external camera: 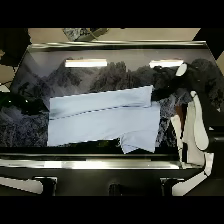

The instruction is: Fold the shirts.

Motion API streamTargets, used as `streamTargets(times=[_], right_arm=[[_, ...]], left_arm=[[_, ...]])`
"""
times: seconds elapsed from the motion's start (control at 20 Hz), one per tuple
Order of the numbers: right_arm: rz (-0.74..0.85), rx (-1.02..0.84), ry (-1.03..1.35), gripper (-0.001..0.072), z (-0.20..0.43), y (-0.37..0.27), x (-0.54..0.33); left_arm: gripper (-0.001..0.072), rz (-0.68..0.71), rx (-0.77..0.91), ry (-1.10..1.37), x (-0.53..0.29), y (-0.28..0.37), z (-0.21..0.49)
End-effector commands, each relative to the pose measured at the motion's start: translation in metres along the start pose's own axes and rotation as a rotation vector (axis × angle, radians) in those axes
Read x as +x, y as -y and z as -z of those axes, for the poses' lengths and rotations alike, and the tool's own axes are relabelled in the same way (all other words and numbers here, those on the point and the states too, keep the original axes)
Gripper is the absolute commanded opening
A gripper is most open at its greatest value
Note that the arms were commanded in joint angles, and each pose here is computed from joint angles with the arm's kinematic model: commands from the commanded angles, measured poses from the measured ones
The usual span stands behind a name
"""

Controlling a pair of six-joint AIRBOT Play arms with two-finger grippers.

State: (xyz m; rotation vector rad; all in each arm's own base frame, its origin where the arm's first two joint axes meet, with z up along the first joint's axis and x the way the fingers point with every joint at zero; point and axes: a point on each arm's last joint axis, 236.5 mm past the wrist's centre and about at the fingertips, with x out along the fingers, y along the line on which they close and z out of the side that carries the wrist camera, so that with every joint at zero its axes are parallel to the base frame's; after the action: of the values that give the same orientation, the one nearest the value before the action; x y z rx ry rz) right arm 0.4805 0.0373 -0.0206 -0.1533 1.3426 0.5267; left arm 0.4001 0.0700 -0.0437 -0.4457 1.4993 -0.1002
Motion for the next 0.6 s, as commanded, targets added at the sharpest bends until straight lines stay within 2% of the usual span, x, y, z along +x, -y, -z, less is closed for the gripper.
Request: streamTargets(times=[0.0,0.25,0.55], right_arm=[[-0.064,0.077,-0.106,0.0445,0.054,0.007,-0.043],[-0.17,0.068,-0.159,0.0444,0.092,-0.019,-0.025],[-0.217,0.028,-0.169,0.0445,0.098,-0.031,-0.02]], left_arm=[[0.0465,-0.014,-0.063,-0.115,-0.017,-0.013,0.047],[0.0464,-0.037,-0.154,-0.22,0.036,-0.034,0.171],[0.0461,0.019,-0.174,-0.168,0.059,-0.023,0.185]])
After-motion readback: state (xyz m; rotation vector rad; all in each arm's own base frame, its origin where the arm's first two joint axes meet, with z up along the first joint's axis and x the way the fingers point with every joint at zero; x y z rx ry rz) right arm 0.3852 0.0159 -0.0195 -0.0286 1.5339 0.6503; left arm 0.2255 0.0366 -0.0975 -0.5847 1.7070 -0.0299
